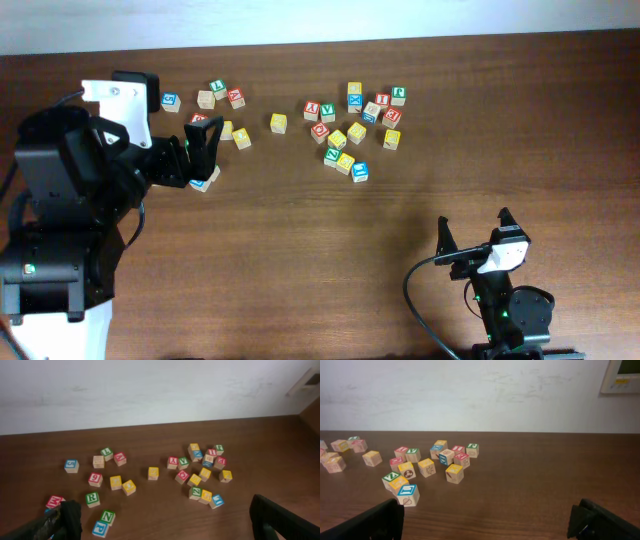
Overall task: Spell out RSS
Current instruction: 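Raise the left arm and move the left gripper over the left block cluster, then lower the left gripper and grasp the green R block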
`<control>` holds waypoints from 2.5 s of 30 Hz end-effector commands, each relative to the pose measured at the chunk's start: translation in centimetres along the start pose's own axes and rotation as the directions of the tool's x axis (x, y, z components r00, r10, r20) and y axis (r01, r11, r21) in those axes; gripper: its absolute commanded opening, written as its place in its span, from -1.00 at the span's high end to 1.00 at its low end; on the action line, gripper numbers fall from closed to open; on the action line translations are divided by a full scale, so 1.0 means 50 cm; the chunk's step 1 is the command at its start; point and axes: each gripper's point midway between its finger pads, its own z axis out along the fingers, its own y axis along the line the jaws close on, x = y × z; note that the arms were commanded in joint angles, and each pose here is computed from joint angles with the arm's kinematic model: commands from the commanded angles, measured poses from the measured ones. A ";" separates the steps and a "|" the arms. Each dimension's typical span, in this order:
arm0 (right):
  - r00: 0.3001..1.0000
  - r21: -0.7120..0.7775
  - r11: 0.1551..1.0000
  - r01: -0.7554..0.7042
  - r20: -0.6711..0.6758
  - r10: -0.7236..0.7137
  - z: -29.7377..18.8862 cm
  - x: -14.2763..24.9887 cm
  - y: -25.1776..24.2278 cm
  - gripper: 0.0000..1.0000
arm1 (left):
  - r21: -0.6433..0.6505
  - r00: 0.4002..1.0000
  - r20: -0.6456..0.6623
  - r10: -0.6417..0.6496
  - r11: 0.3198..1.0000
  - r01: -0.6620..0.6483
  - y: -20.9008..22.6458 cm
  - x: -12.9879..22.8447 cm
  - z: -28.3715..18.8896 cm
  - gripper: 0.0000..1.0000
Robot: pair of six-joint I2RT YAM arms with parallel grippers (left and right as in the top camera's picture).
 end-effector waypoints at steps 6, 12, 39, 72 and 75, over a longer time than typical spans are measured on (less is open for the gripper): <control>1.000 0.012 1.000 -0.004 -0.001 0.004 0.000 0.003 -0.005 -0.97 | -0.128 0.967 -0.230 -0.108 0.989 0.080 0.062 0.061 0.055 -0.98; 1.000 0.012 1.000 -0.004 -0.001 0.004 0.000 0.003 -0.005 -0.97 | -0.288 0.885 -0.432 -0.174 0.957 0.048 0.142 0.161 0.133 -0.98; 1.000 0.012 1.000 -0.004 -0.001 0.004 0.000 0.003 -0.005 -0.97 | -0.397 0.841 -0.475 -0.257 0.916 0.055 0.256 0.255 0.372 -0.41; 1.000 0.012 1.000 -0.004 -0.001 0.004 0.000 0.003 -0.005 -0.97 | -0.486 0.771 -0.548 -0.326 0.874 0.024 0.366 0.440 0.538 -0.38; 1.000 0.012 1.000 -0.004 -0.001 0.004 0.000 0.003 -0.005 -0.97 | -0.438 0.767 -0.574 -0.286 0.899 0.008 0.368 0.446 0.542 -0.38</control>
